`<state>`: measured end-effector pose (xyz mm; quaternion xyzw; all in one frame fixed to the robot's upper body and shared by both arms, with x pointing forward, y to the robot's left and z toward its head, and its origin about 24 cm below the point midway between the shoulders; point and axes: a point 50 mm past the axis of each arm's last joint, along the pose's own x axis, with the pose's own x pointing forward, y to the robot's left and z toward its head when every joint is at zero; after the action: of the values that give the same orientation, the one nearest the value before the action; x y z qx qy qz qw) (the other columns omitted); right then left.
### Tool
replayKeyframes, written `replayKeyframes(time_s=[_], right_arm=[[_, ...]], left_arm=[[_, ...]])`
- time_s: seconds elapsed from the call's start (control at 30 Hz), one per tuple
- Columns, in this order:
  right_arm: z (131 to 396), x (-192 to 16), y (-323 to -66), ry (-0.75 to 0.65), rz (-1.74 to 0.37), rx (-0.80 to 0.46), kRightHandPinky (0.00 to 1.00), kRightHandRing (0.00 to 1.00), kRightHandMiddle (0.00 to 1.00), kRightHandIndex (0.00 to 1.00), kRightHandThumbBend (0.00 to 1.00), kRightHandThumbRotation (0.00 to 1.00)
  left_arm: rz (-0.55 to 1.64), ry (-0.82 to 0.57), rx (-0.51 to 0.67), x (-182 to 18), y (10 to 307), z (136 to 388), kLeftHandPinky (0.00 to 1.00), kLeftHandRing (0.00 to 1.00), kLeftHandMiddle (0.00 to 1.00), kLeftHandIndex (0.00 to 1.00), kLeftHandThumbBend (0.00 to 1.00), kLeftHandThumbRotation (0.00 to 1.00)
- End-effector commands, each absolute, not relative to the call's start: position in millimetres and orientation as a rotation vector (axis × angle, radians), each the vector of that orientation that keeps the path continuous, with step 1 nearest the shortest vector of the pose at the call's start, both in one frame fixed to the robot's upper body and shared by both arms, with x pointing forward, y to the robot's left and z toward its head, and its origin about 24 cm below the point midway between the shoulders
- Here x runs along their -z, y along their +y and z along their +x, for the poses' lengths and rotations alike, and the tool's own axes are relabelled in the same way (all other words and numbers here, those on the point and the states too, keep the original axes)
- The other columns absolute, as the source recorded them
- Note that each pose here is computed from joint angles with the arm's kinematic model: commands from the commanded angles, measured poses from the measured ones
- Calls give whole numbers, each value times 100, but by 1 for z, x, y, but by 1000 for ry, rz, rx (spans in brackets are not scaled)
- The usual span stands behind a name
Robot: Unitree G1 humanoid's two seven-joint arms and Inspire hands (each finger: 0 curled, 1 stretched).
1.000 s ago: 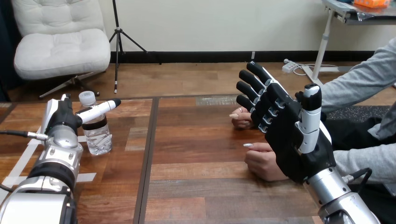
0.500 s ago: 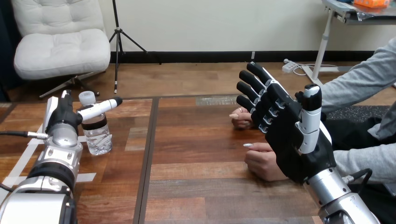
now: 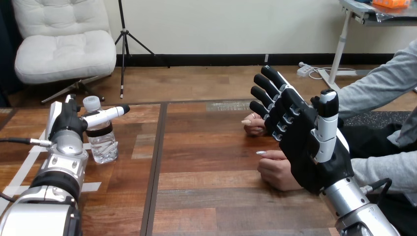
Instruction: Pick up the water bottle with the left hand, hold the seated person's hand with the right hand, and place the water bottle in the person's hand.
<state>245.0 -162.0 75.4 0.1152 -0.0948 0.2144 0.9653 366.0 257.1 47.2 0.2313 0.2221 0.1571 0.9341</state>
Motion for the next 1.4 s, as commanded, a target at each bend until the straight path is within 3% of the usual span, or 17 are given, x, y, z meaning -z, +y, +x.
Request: replayKeyframes(time_s=[0.0, 1.37], right_arm=[[247, -94, -161, -281, 223, -448, 100, 99, 98, 97, 96, 100], [248, -94, -161, -280, 232, -440, 99, 98, 96, 95, 98, 100]], left_arm=[[504, 373, -311, -67, 249, 378, 75, 85, 90, 91, 92, 20], [560, 450, -309, -62, 249, 376, 73, 85, 90, 95, 95, 17]])
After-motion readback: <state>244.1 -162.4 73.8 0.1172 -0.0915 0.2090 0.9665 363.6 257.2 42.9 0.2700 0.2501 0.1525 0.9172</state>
